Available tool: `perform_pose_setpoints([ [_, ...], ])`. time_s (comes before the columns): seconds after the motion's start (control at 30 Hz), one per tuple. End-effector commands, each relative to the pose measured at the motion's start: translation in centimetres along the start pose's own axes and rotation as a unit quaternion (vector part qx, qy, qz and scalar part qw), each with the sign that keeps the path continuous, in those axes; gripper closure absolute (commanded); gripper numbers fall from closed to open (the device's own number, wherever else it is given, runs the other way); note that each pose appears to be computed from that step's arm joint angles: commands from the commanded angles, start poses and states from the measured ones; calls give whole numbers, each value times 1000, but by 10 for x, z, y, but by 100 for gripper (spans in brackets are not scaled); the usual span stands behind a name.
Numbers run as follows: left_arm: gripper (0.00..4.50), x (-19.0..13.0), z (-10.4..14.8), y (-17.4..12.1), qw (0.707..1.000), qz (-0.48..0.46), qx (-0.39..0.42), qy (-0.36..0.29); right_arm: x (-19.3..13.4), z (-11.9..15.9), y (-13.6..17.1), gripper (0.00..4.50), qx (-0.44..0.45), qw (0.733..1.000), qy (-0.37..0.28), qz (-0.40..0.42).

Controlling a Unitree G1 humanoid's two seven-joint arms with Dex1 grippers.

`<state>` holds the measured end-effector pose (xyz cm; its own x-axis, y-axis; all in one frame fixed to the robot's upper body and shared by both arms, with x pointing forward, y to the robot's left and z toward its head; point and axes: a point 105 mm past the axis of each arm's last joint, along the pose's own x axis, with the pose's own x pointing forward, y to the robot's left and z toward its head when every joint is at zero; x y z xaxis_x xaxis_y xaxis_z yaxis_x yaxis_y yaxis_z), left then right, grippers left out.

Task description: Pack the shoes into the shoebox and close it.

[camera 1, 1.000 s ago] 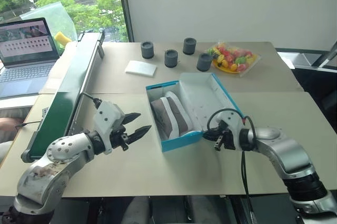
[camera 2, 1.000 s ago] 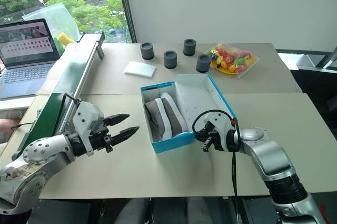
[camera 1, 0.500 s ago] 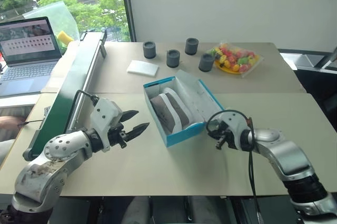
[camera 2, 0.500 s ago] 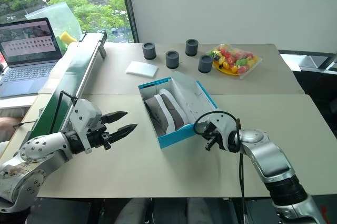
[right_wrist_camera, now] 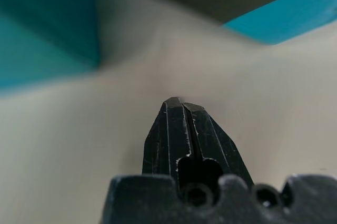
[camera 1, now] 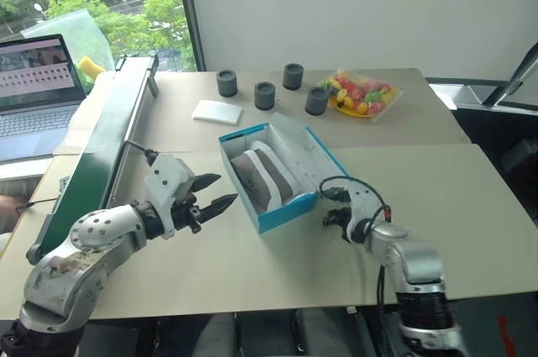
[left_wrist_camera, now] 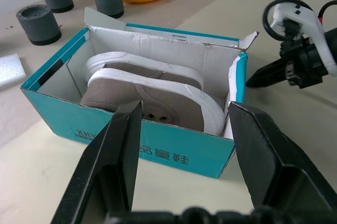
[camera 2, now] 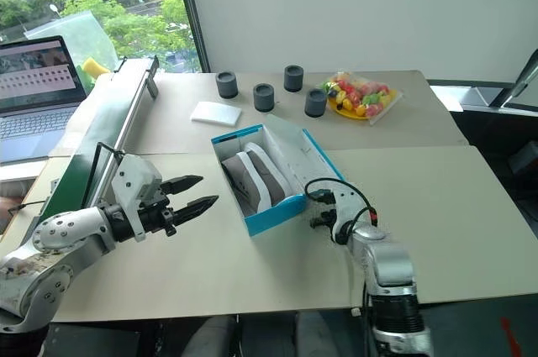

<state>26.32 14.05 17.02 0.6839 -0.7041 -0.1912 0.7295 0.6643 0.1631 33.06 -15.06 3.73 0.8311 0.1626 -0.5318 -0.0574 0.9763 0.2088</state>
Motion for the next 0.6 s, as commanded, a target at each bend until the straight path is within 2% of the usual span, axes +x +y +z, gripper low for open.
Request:
perform_pose_setpoints([
  [0.03, 175, -2, 9, 1, 1000, -1, 23, -9, 2, 23, -9, 449, 141, 987, -66, -34],
  [0.17, 175, -1, 10, 0, 1000, -3, 25, -9, 7, 34, 4, 449, 256, 962, -98, 5],
  [0.3, 175, -1, 10, -1, 1000, -5, 27, -9, 11, 42, 19, 449, 364, 921, -122, 63],
  [0.43, 175, -1, 10, -1, 1000, -6, 30, -6, 12, 51, 34, 449, 419, 886, -149, 128],
  [0.6, 175, -1, 10, 1, 999, -3, 33, -6, -6, 80, 67, 449, 444, 833, -184, 275],
])
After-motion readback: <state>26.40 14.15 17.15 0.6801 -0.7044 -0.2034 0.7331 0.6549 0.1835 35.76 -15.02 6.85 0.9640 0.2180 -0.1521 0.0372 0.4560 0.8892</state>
